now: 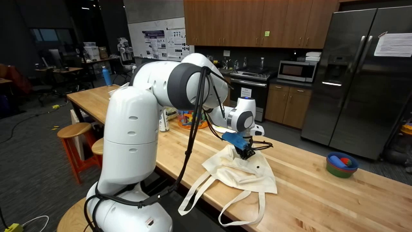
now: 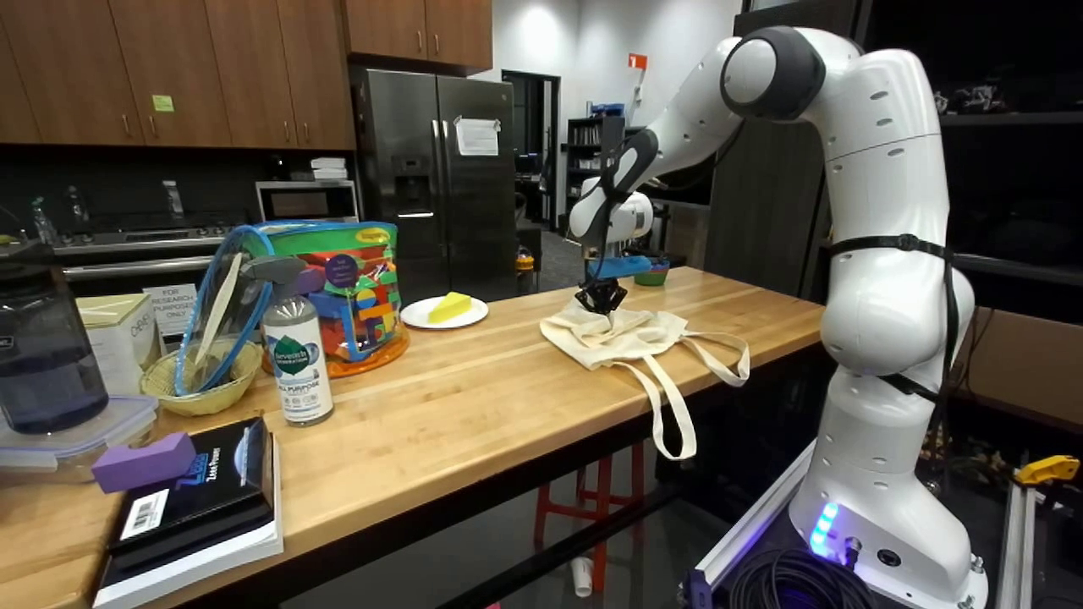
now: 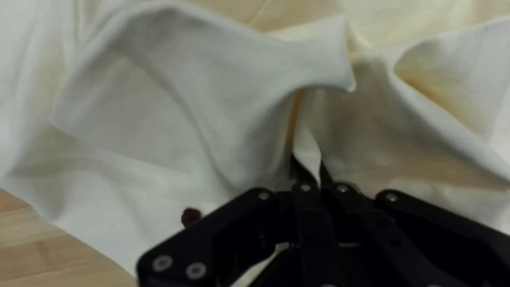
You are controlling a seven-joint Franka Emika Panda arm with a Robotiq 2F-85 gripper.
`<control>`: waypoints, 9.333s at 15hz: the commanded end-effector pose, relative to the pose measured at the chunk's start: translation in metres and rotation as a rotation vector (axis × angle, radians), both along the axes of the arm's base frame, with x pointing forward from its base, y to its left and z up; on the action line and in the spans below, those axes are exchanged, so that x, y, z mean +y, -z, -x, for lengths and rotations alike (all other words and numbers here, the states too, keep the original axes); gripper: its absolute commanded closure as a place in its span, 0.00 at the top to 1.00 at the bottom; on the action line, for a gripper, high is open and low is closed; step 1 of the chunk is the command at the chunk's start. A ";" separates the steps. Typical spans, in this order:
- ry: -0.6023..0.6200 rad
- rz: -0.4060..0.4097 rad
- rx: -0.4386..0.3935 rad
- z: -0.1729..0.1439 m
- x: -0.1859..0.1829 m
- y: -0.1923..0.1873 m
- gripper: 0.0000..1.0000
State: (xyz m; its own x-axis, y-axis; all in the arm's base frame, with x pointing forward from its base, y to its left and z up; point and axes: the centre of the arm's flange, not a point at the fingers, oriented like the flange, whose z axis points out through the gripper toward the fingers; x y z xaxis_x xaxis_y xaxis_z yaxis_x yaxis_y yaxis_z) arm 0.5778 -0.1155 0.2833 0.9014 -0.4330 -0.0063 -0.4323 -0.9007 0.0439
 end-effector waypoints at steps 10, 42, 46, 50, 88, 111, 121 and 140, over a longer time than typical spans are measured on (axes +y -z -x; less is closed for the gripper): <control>0.272 -0.065 0.031 -0.006 -0.110 0.033 0.01; -0.439 0.064 -0.196 0.024 0.266 -0.081 0.01; -0.572 0.097 -0.202 0.060 0.319 -0.085 0.01; -0.662 0.132 -0.204 0.090 0.359 -0.081 0.01; 0.160 -0.008 -0.294 -0.073 0.005 -0.068 0.01; 0.347 -0.038 -0.266 -0.041 -0.190 0.049 0.01; 0.095 -0.092 -0.300 -0.054 0.023 -0.085 0.01; -0.285 0.062 -0.261 -0.012 0.194 -0.137 0.01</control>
